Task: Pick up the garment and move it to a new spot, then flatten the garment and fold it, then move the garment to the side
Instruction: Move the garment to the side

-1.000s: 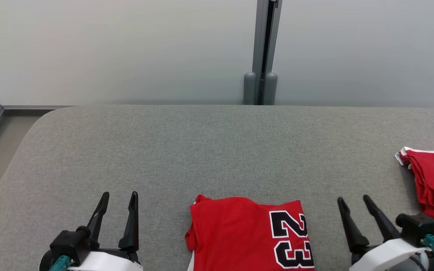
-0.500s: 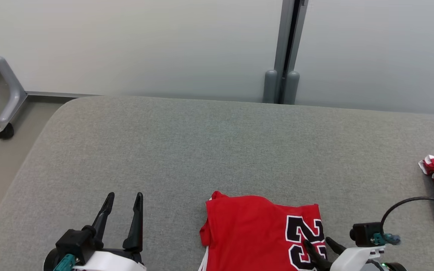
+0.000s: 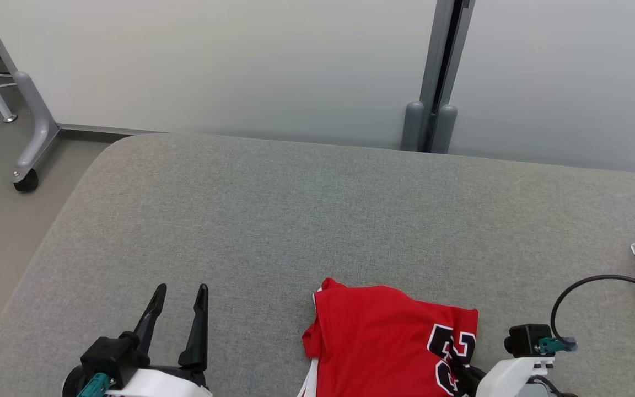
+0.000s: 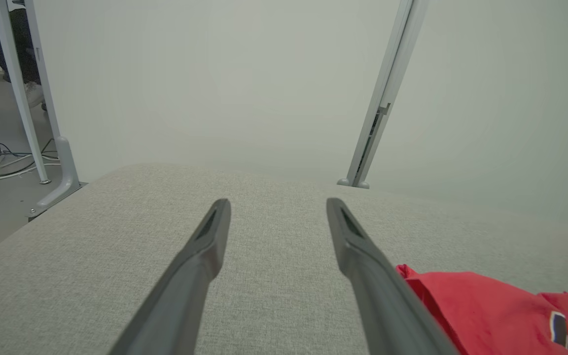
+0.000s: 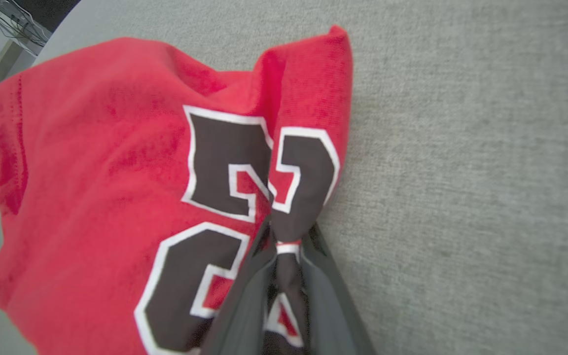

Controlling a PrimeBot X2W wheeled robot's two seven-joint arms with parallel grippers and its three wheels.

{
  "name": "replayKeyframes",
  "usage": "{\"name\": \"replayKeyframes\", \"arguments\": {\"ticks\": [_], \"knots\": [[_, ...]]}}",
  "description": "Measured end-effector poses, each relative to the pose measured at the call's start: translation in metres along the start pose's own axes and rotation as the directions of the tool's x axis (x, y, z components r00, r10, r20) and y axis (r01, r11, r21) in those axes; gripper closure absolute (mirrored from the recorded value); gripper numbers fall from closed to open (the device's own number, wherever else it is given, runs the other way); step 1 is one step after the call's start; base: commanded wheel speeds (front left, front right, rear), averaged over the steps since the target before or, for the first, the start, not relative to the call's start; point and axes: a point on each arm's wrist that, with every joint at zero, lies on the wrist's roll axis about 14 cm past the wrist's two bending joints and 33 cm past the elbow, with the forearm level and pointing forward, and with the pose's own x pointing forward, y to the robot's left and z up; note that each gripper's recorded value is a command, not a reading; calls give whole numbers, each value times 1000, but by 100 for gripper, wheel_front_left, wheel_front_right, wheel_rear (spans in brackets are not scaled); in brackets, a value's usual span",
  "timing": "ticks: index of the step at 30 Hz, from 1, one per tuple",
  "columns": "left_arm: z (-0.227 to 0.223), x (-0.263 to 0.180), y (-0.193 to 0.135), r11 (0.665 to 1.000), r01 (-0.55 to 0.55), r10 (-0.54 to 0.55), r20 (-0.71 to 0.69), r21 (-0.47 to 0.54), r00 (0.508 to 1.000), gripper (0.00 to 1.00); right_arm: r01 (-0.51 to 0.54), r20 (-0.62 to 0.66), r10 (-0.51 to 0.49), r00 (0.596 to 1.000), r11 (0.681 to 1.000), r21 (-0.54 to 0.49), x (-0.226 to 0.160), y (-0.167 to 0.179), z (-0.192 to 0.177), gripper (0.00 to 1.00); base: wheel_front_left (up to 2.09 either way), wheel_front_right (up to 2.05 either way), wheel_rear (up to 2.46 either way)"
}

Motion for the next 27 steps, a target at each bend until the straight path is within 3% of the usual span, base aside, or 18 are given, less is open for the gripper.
{"name": "replayKeyframes", "arguments": {"ticks": [4,8,17,23,27], "knots": [[1,2,-1,1000,4,-4,1,1,1000,0,-19,23,19,1000,1000,4,-1,6,7,100,0,0,0],[2,6,-9,1000,28,-28,4,1,1000,0,-22,109,26,994,999,-40,-7,4,38,100,0,0,0],[0,24,-56,985,172,-172,2,-13,985,0,74,260,-48,964,993,-94,-44,-30,87,100,0,0,0],[-7,38,-101,954,299,-300,-13,-29,954,0,142,318,-114,941,988,-65,-73,-51,94,100,0,0,0],[-14,48,-141,913,406,-408,-29,-45,913,0,201,345,-181,921,979,-23,-97,-70,91,100,0,0,0]]}}
